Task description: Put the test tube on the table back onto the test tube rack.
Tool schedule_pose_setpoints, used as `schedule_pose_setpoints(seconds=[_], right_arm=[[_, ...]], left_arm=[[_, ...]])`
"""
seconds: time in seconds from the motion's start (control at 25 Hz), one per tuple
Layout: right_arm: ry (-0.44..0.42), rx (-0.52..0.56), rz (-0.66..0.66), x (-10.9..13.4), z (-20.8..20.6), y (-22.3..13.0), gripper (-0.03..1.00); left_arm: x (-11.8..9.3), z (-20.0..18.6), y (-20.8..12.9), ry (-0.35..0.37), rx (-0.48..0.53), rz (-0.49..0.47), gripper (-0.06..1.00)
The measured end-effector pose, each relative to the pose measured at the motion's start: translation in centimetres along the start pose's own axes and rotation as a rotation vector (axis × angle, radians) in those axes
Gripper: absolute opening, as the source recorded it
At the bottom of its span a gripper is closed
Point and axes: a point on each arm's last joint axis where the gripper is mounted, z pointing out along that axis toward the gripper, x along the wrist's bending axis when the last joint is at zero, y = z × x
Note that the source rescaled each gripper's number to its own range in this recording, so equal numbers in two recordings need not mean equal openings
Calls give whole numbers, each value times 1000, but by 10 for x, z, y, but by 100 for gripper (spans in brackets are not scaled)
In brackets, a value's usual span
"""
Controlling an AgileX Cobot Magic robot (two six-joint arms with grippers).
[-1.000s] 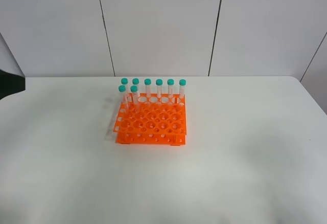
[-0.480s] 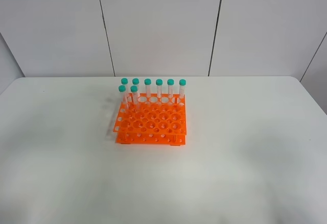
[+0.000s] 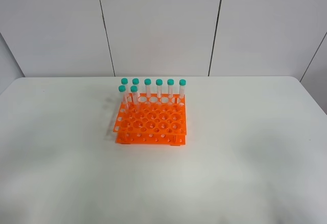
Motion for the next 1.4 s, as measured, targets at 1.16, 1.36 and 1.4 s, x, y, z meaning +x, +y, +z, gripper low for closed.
schedule_pose_setpoints(seconds=[1.16,1.36,1.4], right_arm=[[1,0,0,0,0,0,100],[1,0,0,0,0,0,100],[1,0,0,0,0,0,100]], left_arm=[[0,-15,-15,-7,-121,49,100],[0,-15,-15,-7,-121,49,100],[0,-15,-15,-7,-121,49,100]])
